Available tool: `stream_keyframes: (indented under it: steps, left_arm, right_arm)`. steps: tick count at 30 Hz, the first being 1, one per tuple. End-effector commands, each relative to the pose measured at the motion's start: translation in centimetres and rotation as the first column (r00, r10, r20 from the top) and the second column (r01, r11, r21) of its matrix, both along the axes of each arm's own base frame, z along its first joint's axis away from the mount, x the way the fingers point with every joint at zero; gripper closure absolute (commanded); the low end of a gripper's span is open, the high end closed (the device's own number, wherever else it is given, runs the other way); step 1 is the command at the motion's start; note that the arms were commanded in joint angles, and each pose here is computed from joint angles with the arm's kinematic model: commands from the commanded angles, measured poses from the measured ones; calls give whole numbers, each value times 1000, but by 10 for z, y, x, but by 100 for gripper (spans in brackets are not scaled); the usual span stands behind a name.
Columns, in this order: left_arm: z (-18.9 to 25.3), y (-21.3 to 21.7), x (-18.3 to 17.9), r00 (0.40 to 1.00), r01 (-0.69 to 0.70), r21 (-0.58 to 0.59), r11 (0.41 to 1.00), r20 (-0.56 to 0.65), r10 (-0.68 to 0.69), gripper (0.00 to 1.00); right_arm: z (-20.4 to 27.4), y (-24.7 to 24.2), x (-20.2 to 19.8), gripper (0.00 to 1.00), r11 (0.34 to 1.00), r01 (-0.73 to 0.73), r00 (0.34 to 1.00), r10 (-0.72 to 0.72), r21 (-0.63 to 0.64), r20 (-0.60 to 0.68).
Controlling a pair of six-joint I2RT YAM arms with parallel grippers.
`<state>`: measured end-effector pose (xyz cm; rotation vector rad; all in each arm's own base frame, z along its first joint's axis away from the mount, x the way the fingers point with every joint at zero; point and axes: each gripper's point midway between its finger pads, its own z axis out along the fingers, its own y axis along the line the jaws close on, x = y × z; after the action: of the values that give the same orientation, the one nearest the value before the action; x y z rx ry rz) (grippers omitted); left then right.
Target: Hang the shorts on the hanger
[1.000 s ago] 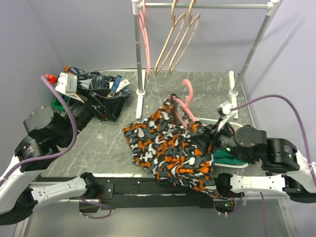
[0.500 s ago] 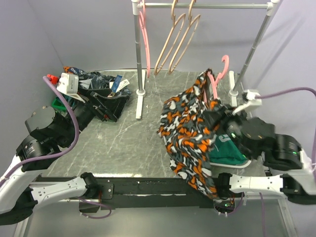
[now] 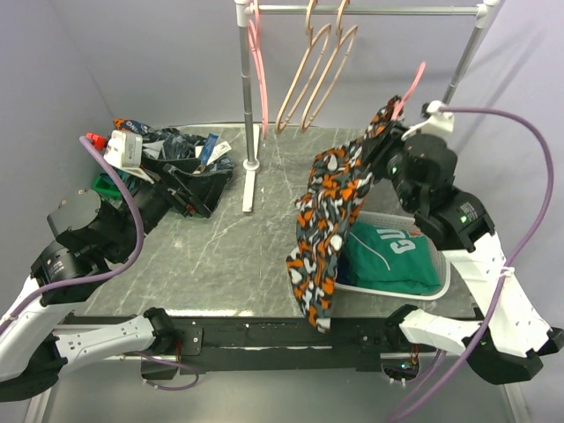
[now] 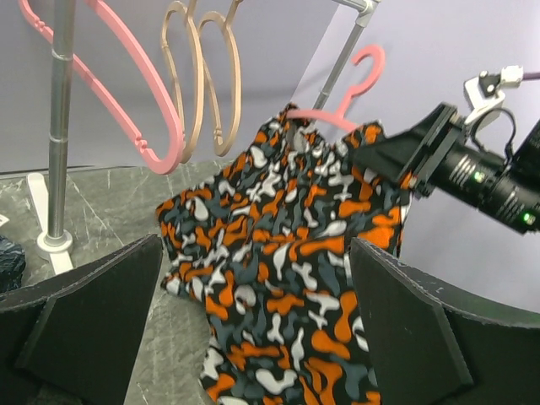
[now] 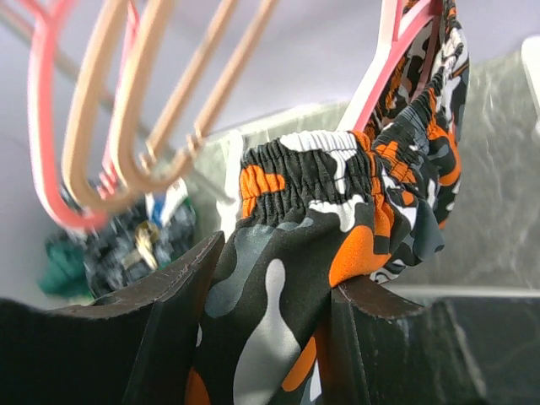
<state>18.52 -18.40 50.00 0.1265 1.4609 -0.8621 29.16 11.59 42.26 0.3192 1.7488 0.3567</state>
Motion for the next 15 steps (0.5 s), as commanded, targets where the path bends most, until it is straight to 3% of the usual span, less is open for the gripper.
stream_keyframes:
  steps: [1,9,15]
  left_arm:
    - [4,-4,0,1000,13,-3,1000,16,-12,3]
    - [-1,-1,-1,1000,6,20,1000,22,-7,3]
    - [-29,-13,0,999,42,58,997,-19,-40,3]
  right_arm:
    - [76,-10,14,100,992,5,978,-32,129,205]
    - [85,-30,38,100,988,17,964,-56,153,258]
    - [86,-42,56,100,989,-7,952,-38,145,305]
